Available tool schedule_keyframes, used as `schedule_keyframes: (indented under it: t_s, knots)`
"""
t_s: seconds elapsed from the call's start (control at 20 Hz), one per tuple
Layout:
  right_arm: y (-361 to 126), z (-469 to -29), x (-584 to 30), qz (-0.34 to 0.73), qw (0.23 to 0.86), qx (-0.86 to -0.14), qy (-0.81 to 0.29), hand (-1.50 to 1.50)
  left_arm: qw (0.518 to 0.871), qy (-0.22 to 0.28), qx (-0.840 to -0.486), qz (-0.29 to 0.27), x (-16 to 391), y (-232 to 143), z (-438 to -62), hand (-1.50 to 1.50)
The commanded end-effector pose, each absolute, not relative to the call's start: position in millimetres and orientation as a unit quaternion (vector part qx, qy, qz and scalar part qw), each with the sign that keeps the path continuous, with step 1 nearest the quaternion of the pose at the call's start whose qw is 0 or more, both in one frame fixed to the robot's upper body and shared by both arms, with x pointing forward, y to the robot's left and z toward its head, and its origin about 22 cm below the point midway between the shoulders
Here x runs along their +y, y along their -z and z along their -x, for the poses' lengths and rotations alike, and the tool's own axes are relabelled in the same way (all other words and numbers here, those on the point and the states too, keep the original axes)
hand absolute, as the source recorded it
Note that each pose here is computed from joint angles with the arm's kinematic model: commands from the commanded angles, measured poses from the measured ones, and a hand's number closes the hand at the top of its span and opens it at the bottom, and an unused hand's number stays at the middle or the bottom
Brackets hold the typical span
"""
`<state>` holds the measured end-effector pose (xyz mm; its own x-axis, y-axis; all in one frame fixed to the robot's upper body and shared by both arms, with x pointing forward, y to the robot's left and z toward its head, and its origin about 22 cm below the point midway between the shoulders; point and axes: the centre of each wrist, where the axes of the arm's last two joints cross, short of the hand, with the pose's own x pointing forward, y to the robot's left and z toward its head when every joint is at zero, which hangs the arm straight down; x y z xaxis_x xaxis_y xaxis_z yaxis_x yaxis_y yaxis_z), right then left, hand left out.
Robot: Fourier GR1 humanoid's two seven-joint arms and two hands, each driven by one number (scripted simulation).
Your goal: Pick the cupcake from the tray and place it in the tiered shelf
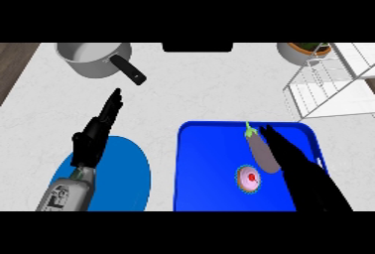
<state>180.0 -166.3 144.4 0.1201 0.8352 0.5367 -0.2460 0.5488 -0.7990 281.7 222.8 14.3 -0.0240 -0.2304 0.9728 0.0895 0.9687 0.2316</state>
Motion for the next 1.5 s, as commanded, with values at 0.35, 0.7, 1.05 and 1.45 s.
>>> schedule_keyframes:
  t_s: [0.35,0.7,1.05,1.45]
  knots:
    - [-121.2,-196.5,-170.7,0.295,0.713,-0.492,-0.402,-1.50,0.700,0.123,-0.702,-0.053,225.8,-23.0,-287.7,0.00]
    - [-99.3,-196.9,-152.5,0.307,0.714,-0.473,-0.416,-1.50,0.697,0.115,-0.706,-0.054,216.2,-17.2,-277.7,0.00]
    - [-92.8,-207.8,-151.0,0.313,0.713,-0.471,-0.414,-1.50,0.699,0.113,-0.705,-0.046,213.4,-26.2,-293.2,0.00]
    - [-59.5,-214.3,-154.5,0.324,0.717,-0.453,-0.420,-1.50,0.697,0.111,-0.707,-0.052,232.2,-6.2,-285.5,0.00]
